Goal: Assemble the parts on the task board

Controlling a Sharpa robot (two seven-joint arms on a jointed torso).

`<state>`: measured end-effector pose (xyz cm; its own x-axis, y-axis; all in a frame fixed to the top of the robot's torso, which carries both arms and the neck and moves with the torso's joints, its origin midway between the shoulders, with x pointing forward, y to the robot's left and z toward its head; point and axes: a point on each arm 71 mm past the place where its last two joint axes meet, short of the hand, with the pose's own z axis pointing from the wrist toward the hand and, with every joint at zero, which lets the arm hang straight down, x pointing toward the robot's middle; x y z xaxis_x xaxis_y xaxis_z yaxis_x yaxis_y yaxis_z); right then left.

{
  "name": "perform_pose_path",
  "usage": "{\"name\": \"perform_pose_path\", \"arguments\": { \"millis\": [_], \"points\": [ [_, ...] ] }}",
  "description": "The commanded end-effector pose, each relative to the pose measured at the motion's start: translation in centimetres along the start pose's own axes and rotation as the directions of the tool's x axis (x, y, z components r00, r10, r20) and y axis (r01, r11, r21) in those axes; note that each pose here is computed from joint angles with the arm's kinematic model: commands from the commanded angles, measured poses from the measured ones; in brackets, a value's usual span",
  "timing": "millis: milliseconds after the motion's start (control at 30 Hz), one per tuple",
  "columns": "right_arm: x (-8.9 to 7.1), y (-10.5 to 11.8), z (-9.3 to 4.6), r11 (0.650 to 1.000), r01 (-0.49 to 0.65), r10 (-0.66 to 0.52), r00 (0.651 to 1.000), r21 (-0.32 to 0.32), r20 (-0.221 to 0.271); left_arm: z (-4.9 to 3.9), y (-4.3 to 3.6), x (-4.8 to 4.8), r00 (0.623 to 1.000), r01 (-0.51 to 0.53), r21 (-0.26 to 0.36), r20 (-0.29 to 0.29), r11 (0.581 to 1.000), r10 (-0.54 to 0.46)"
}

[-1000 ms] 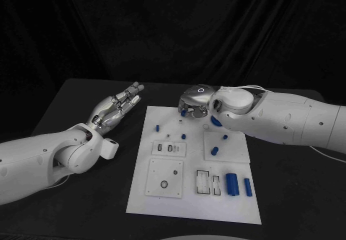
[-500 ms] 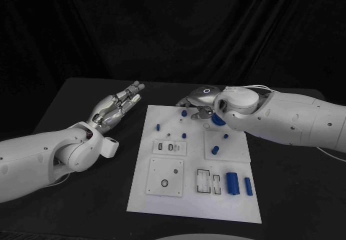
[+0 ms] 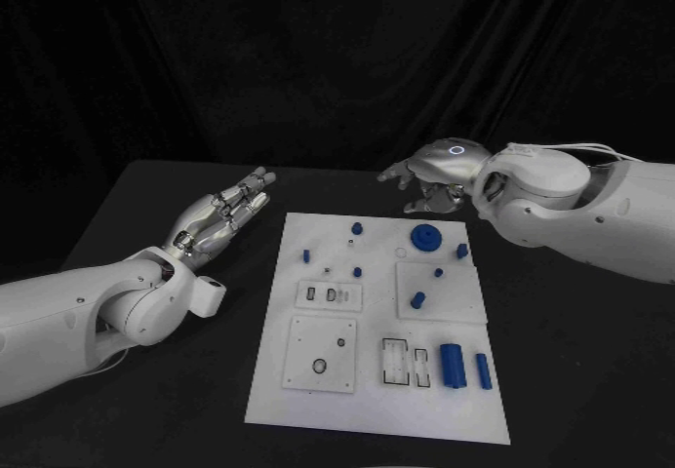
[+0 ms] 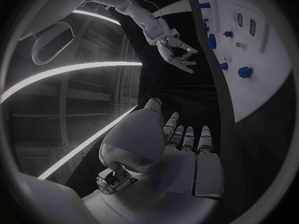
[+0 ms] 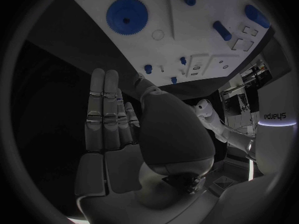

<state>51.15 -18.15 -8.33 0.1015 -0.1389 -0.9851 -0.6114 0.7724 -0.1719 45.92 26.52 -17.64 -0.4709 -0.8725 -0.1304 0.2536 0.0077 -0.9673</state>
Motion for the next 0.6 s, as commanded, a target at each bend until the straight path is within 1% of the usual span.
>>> {"name": "perform_pose_path", "arguments": {
  "millis": [33, 200, 300, 367, 433, 600],
  "points": [
    [-0.1, -0.7, -1.1, 0.999, -0.005, 0.004, 1.0, 0.047, 0.021, 0.11, -0.26, 0.17, 1.0, 0.006, 0.017, -0.013, 1.0, -0.006],
    [1.2, -1.7, -2.5, 0.997, -0.019, 0.021, 1.0, 0.079, -0.015, 0.1, -0.27, 0.18, 1.0, 0.007, 0.017, -0.015, 1.0, -0.007],
    [2.5, -2.2, -3.1, 0.993, -0.049, 0.054, 0.998, 0.105, -0.041, 0.09, -0.28, 0.22, 1.0, 0.009, 0.018, -0.016, 1.0, -0.008],
    [3.2, -2.4, -3.3, 0.991, -0.067, 0.074, 0.996, 0.12, -0.056, 0.1, -0.29, 0.24, 1.0, 0.009, 0.018, -0.017, 1.0, -0.009],
    [4.3, -2.7, -3.7, 0.985, -0.091, 0.103, 0.991, 0.144, -0.08, 0.13, -0.28, 0.29, 1.0, 0.01, 0.019, -0.019, 1.0, -0.01],
    [6.0, -2.7, -4.2, 0.979, -0.118, 0.136, 0.986, 0.164, -0.1, 0.2, -0.27, 0.4, 1.0, 0.012, 0.02, -0.022, 1.0, -0.012]
  ]
}}
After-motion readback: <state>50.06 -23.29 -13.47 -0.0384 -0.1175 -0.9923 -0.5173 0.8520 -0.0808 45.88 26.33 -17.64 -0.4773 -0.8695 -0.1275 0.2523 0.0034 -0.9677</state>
